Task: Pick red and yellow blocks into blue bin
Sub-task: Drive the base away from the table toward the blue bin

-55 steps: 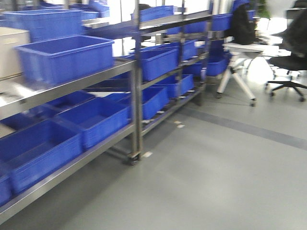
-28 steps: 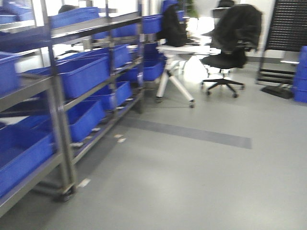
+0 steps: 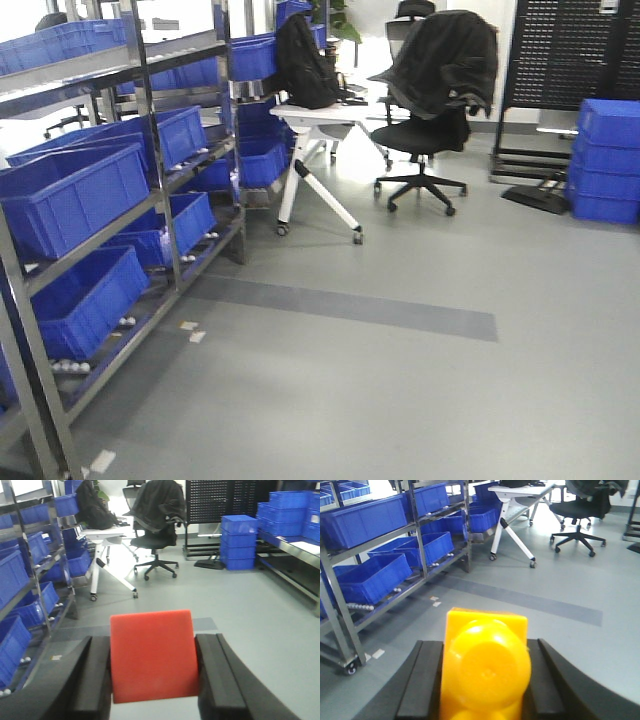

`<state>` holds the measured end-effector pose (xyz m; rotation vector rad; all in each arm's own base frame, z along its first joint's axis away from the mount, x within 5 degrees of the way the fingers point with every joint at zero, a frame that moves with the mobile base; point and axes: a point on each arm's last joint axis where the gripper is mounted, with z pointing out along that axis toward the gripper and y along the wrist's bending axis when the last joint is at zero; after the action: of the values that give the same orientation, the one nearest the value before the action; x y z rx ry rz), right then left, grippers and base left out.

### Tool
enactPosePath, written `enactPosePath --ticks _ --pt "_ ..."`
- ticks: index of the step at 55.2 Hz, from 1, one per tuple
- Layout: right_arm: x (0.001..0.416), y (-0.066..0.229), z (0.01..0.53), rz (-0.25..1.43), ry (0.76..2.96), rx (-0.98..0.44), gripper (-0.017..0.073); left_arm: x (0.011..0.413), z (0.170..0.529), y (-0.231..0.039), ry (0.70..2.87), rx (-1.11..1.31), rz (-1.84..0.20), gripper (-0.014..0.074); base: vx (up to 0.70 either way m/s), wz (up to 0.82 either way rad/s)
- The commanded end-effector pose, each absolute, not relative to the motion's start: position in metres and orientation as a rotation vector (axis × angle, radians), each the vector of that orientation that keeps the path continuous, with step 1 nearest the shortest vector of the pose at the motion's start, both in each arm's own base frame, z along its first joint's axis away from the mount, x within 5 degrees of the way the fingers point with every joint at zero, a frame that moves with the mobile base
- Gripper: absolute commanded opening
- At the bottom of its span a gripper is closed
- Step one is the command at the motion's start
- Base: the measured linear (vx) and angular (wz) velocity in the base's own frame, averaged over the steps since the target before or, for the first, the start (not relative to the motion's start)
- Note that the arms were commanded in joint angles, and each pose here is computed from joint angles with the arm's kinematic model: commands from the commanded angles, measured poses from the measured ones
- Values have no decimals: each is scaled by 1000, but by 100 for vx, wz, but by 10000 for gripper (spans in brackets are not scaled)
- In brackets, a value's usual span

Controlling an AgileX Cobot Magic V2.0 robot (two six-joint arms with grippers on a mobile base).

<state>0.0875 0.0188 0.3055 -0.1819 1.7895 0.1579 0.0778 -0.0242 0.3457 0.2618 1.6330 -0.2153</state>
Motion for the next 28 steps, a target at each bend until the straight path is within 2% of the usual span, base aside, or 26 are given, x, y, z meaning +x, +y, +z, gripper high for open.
enactPosePath --ticks 1,28 --pt "88 20 323 158 1678 -193 -10 78 361 -25 1534 240 -239 0 61 17" --pt "88 20 323 158 1678 -193 -10 78 361 -25 1534 240 -239 0 58 42"
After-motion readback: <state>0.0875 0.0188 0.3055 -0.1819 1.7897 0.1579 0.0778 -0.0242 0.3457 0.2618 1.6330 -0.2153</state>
